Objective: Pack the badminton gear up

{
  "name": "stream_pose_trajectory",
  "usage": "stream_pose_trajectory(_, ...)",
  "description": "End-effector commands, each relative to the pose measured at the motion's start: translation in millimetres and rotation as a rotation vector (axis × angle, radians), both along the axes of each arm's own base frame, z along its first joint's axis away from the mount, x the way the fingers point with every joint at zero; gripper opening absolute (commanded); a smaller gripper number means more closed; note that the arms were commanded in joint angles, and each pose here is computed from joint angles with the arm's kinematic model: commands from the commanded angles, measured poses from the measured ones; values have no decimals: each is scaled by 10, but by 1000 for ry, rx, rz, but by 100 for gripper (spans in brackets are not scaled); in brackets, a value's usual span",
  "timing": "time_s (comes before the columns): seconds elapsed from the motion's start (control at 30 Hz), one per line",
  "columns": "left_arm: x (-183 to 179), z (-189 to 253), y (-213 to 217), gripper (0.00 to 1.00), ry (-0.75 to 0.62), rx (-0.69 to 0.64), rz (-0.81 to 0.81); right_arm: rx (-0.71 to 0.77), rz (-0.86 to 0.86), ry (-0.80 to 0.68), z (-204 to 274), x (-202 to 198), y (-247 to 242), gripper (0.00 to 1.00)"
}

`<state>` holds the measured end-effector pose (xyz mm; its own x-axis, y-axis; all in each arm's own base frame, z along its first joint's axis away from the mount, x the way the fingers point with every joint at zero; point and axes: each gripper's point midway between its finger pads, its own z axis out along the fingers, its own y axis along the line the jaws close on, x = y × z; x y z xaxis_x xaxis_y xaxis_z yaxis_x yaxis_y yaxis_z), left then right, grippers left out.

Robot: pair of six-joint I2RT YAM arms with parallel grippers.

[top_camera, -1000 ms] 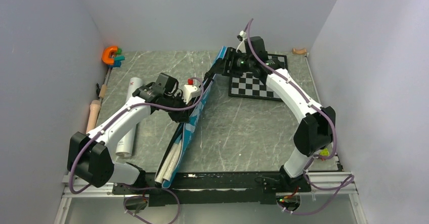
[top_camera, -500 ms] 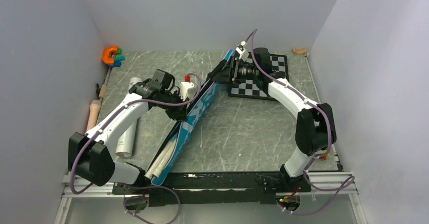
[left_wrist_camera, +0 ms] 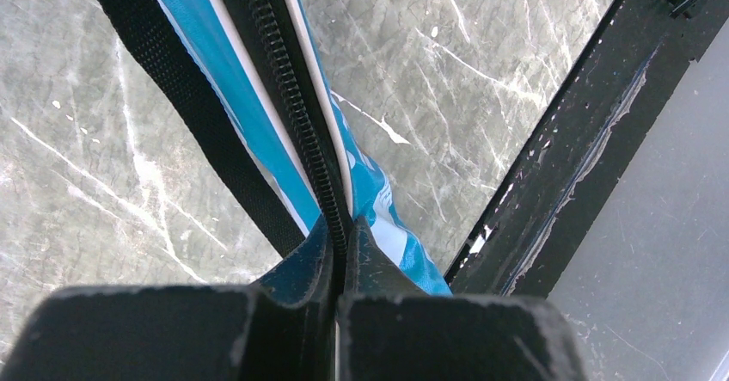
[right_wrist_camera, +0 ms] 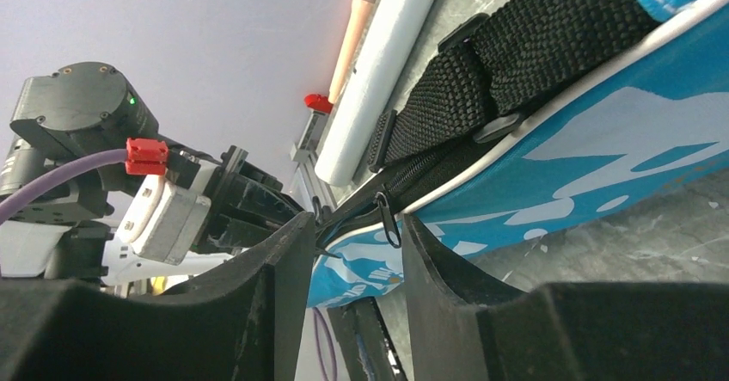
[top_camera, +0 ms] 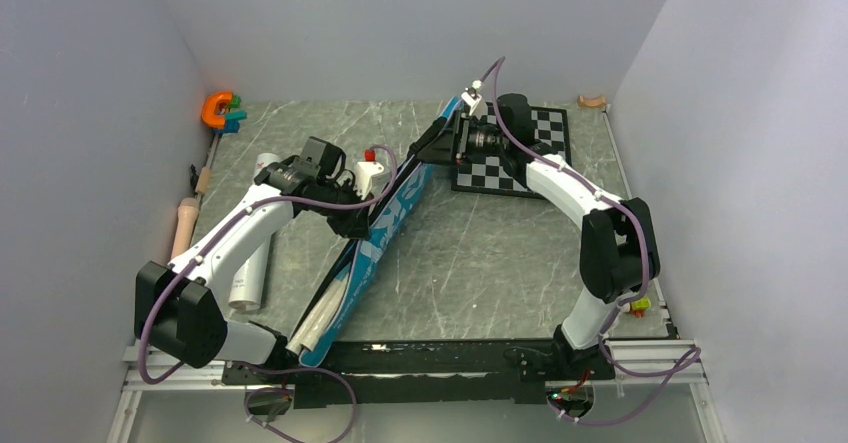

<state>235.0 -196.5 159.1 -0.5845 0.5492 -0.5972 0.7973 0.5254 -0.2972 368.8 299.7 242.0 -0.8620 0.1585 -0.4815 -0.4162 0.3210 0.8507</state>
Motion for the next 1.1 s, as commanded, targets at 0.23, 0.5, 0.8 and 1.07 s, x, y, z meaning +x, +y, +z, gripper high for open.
stream_pose_trajectory(0.23,95,322,-122,0,-92,-83,-41,-51,6,-38,-83,-18,17,44)
stream_pose_trajectory(0.5,98,313,-109,0,-97,-78,-37,-39,13,-30,-82,-28,59,22)
stream_pose_trajectory(0.8,125,294,-95,0,-100,-64,-29,-27,33,-13,-64,-149,115,2)
stream_pose_trajectory(1.07,142,292,-80,0,-109,-55,-21,-23,109,-7,-35,-502,425,0)
